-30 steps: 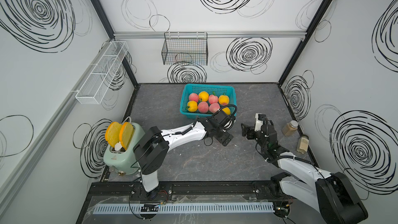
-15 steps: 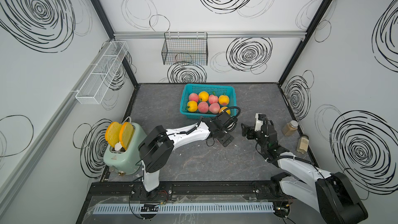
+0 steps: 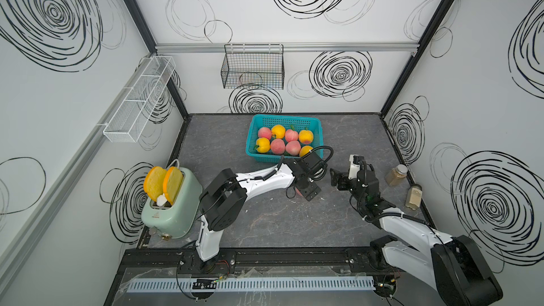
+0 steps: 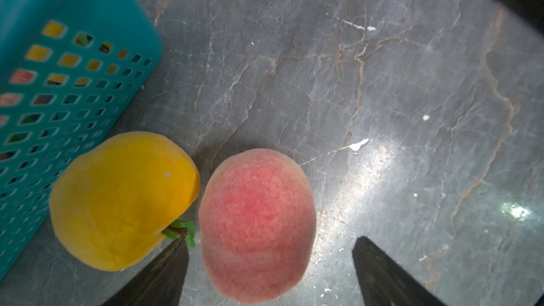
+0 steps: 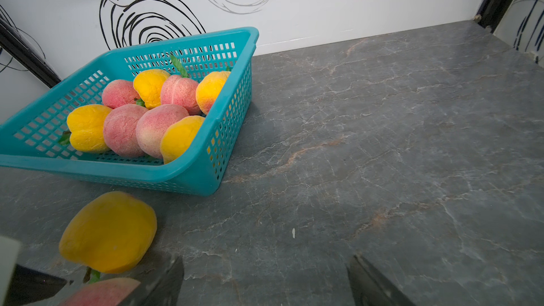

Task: Put the peaches into the basket
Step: Pick up the peach from the center of the board, then place the peach in the basket.

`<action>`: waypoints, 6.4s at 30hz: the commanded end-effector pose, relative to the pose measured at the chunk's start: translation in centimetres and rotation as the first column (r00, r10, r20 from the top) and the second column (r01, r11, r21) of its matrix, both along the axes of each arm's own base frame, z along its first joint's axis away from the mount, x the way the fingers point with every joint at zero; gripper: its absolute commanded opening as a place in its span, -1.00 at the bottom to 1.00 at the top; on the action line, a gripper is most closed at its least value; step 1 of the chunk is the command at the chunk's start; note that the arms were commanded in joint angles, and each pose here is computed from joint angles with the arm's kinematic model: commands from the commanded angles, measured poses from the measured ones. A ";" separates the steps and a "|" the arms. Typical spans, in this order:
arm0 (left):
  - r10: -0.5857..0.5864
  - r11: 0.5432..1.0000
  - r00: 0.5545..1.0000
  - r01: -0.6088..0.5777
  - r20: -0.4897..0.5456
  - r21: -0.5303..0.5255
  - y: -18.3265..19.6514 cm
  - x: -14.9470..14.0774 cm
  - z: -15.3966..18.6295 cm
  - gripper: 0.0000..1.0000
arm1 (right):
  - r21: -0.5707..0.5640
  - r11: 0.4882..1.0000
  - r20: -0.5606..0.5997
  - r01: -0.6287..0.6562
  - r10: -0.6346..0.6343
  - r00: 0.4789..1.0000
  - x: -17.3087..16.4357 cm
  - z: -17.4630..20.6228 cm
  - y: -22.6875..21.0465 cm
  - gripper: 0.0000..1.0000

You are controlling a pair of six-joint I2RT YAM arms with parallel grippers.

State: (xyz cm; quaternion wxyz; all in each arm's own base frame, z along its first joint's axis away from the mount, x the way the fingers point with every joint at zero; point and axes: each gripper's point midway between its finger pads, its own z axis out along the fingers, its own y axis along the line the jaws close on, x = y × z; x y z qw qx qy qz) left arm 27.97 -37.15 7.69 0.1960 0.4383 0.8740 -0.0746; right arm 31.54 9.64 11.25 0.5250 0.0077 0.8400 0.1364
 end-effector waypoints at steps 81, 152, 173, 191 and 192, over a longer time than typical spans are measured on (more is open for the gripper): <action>-0.060 0.997 0.998 0.060 0.000 -0.051 -1.0 -1.1 0.0 0.44 | 0.030 1.000 0.042 0.000 -0.002 0.999 0.7 1.7 0.2 0.82; 0.561 0.791 0.825 -0.558 -0.068 -0.252 15.9 17.9 4.7 0.61 | 0.041 0.999 0.024 -0.005 0.004 1.000 0.9 1.3 0.3 0.83; 0.553 0.782 0.828 -0.555 -0.095 -0.285 16.0 17.6 5.6 0.65 | 0.037 0.999 0.019 0.002 -0.003 1.000 0.8 1.1 0.1 0.83; 0.498 0.646 0.827 -0.554 -0.260 -0.524 19.4 12.6 10.5 0.66 | 0.068 0.996 -0.035 -0.054 0.056 0.998 1.4 -0.8 1.6 0.83; 0.489 0.630 0.827 -0.555 -0.277 -0.544 19.5 12.3 10.8 0.66 | 0.085 0.994 -0.046 -0.062 0.066 0.997 1.5 -1.0 2.0 0.83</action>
